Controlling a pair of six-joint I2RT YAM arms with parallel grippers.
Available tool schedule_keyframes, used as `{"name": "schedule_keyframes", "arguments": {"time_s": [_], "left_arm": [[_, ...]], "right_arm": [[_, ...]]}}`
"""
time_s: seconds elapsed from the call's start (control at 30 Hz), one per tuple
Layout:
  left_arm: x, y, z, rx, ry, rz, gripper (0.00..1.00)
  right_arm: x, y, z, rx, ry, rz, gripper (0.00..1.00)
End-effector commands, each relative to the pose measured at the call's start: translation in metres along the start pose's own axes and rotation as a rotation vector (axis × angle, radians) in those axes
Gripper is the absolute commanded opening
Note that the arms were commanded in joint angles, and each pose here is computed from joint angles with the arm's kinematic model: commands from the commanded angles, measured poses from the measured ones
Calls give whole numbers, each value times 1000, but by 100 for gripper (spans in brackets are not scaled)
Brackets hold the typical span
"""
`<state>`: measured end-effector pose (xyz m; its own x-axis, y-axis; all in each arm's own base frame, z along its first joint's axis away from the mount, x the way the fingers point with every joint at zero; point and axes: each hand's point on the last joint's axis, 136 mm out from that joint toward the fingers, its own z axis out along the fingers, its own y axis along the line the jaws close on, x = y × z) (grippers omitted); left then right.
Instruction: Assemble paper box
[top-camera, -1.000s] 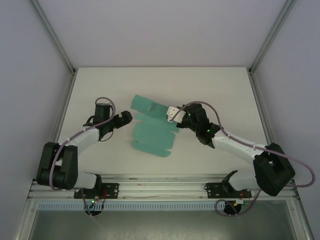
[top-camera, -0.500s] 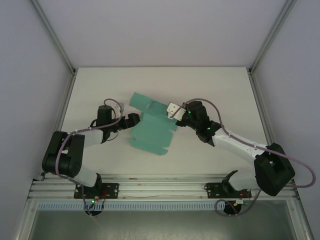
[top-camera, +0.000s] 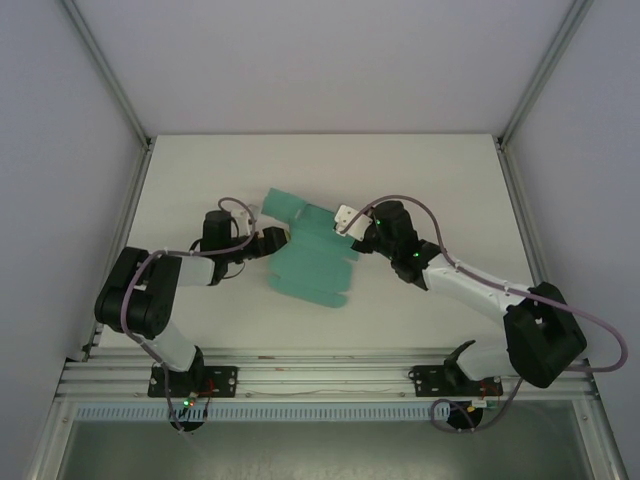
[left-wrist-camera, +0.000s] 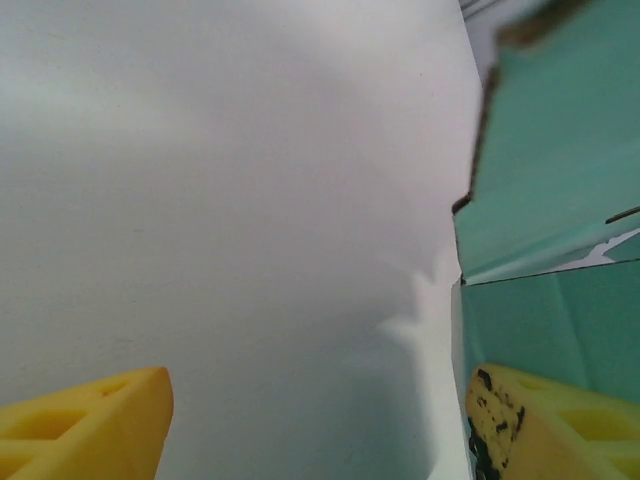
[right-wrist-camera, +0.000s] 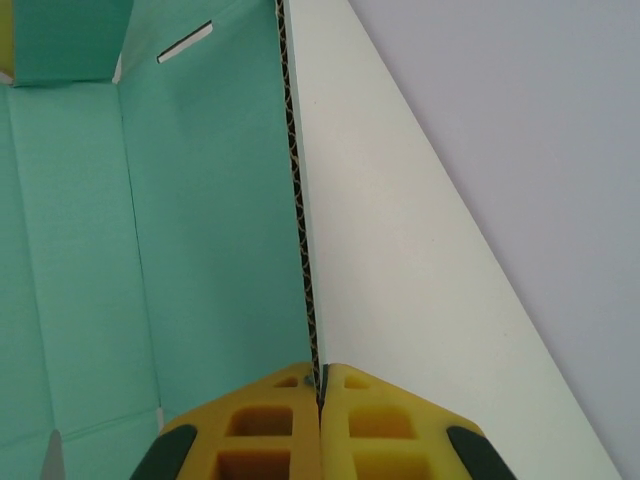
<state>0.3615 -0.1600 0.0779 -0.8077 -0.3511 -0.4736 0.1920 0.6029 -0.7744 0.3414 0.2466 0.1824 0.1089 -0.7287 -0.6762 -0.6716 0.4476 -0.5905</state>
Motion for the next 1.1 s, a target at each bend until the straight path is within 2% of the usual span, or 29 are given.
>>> {"name": "schedule_keyframes", "arguments": {"time_s": [0.0,0.07,0.13,0.3,0.47,0.77,0.97,1.07], "left_arm": [[-13,3,2,-97,-13,48,82],[-12,20,-3,-213,13,57,82],[-12,22,-8,-253,15,73,82],[-20,8,-17,-224,-42,100,85],[-25,8,-15,-232,-42,88,85],[-28,-22,11,-20,-9,85,86],[-20,-18,26,-59,40,102,77],[-15,-6,33,-139,68,115,77]], "right_arm": [[-18,-3,-6,-9,-61,20,0],[-17,-2,-8,-10,-58,15,0],[-17,-2,-9,-13,-55,14,0],[-16,0,-9,-15,-58,18,0],[-17,0,-7,-20,-61,19,0],[-16,7,-6,-51,-60,29,0],[-19,10,-6,-74,-81,38,0],[-17,12,-5,-79,-71,38,0]]}}
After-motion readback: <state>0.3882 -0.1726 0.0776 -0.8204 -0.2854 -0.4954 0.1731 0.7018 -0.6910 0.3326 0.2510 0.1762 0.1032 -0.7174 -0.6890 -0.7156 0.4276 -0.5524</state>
